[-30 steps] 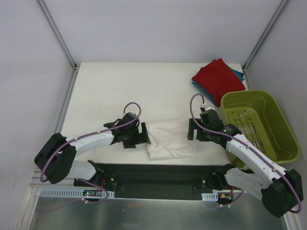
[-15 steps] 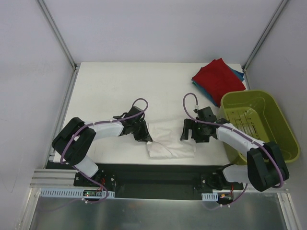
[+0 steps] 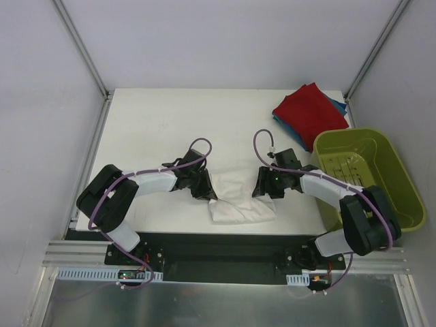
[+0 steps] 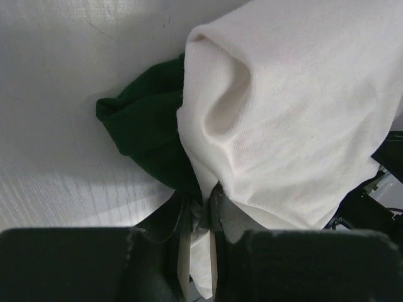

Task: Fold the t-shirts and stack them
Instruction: Put the neatly folded tshirt into the corner of the board with the right arm

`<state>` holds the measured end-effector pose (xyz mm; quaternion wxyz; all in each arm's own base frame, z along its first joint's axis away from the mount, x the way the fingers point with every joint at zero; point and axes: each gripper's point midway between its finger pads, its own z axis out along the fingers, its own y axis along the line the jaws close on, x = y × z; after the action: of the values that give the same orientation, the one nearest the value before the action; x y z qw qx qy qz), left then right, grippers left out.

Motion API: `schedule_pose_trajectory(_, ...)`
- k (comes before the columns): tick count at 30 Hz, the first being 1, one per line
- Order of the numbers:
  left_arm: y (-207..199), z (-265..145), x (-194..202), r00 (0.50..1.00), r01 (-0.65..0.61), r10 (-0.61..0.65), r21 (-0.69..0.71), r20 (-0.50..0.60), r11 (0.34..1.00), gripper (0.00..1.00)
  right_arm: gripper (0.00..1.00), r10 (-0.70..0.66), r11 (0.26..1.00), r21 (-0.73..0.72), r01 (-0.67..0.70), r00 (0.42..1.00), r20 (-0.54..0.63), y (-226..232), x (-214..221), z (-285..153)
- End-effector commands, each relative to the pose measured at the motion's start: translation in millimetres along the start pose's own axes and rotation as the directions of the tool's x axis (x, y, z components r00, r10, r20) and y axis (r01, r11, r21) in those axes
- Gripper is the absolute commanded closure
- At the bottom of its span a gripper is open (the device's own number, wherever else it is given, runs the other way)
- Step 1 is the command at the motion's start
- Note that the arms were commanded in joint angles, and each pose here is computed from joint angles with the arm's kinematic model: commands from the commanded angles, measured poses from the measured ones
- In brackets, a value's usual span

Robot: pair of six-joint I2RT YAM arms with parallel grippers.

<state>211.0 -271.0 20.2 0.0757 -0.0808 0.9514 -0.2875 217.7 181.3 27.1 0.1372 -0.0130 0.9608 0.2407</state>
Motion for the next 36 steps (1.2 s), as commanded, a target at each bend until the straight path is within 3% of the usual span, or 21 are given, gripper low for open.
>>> schedule_pose_trajectory(1,8,5,-11,0.999,-0.021,0.022,-0.043,0.032,0.999,0.92,0.51,-0.031,0.999,0.012,0.033,0.996,-0.084,3,20,14)
schedule_pose_trajectory(3,7,5,-13,0.999,-0.023,0.025,-0.043,0.037,0.999,0.92,0.68,-0.051,0.998,0.03,0.054,0.995,-0.089,4,18,17)
schedule_pose_trajectory(9,5,1,-25,0.997,-0.031,0.033,-0.036,0.066,0.999,0.91,0.98,-0.094,0.989,0.106,0.099,0.994,-0.053,4,-1,18)
schedule_pose_trajectory(12,0,-4,-34,0.994,-0.069,0.07,-0.02,0.087,0.997,0.87,1.0,-0.146,0.98,0.132,0.146,0.989,-0.004,7,-19,11)
schedule_pose_trajectory(19,-13,-8,-53,0.988,-0.113,0.11,0.016,0.108,0.993,0.59,0.99,-0.288,0.911,0.337,0.237,0.951,0.112,5,-77,-13)
schedule_pose_trajectory(23,-14,-11,-57,0.987,-0.118,0.114,0.027,0.114,0.993,0.31,0.99,-0.371,0.852,0.446,0.273,0.917,0.149,3,-112,-25)
schedule_pose_trajectory(30,-8,-31,-62,0.974,-0.135,0.129,0.018,0.188,0.991,0.01,0.99,-0.453,0.773,0.582,0.251,0.862,0.23,15,-178,-44)
schedule_pose_trajectory(36,15,-52,-64,0.959,-0.118,0.119,-0.023,0.259,0.993,0.01,0.99,-0.56,0.596,0.775,0.211,0.801,0.213,10,-241,-67)
